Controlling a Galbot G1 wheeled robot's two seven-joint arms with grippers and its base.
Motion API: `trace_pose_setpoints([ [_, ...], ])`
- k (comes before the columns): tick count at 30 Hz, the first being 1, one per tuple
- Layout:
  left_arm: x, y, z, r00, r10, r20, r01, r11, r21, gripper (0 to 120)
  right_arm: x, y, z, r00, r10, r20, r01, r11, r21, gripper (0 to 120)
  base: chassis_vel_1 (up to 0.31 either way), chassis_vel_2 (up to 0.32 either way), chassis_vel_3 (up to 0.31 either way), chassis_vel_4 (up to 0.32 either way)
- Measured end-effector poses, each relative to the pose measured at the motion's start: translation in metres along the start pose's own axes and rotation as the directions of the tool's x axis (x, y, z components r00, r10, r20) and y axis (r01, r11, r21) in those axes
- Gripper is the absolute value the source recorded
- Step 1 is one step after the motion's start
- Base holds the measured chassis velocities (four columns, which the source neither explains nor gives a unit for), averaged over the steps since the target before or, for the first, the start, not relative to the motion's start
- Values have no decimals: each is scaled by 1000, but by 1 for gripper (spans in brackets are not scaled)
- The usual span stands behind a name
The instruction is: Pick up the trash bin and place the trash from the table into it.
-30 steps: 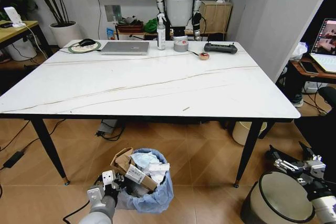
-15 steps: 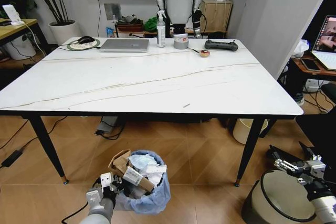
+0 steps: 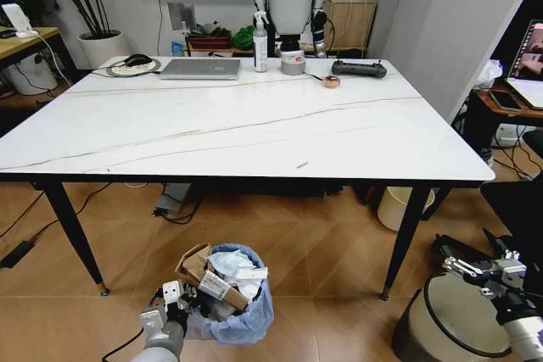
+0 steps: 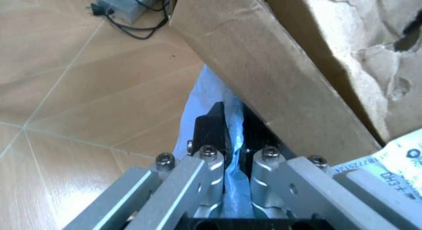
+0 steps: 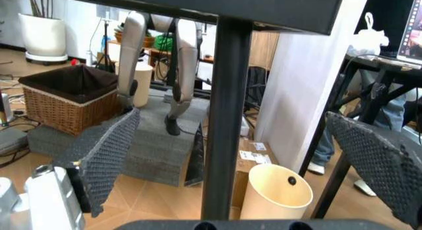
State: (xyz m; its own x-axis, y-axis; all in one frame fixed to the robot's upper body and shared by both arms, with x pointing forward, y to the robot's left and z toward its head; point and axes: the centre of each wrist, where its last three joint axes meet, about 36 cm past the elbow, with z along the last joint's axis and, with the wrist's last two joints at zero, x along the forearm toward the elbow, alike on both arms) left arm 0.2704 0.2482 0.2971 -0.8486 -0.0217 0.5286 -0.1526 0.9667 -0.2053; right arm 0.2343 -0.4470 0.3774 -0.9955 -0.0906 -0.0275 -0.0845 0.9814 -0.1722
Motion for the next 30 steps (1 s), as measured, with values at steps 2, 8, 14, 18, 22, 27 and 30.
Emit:
trace_pose_setpoints([
  [2, -3, 1, 3, 1000, 1, -2, -1, 1000, 1, 0, 0, 0, 0, 1000, 0, 0, 0, 1000, 0, 100, 0, 0, 0, 0],
  [8, -7, 2, 7, 1000, 9, -9, -9, 1000, 12, 0, 0, 0, 0, 1000, 0, 0, 0, 1000, 0, 100, 0, 0, 0, 0],
  [14, -12, 1, 9, 1000, 27, -11, -27, 999, 28, 0, 0, 0, 0, 1000, 0, 0, 0, 1000, 0, 100, 0, 0, 0, 0],
  [18, -16, 2, 12, 999, 32, -14, -32, 999, 33, 0, 0, 0, 0, 1000, 0, 0, 0, 1000, 0, 100, 0, 0, 0, 0],
  [22, -20, 3, 13, 999, 31, -16, -30, 999, 35, 0, 0, 0, 0, 1000, 0, 0, 0, 1000, 0, 100, 0, 0, 0, 0],
  [27, -23, 3, 12, 999, 33, -15, -33, 999, 40, 0, 0, 0, 0, 1000, 0, 0, 0, 1000, 0, 100, 0, 0, 0, 0],
  [30, -24, 4, 11, 999, 33, -16, -32, 999, 39, 0, 0, 0, 0, 1000, 0, 0, 0, 1000, 0, 100, 0, 0, 0, 0],
])
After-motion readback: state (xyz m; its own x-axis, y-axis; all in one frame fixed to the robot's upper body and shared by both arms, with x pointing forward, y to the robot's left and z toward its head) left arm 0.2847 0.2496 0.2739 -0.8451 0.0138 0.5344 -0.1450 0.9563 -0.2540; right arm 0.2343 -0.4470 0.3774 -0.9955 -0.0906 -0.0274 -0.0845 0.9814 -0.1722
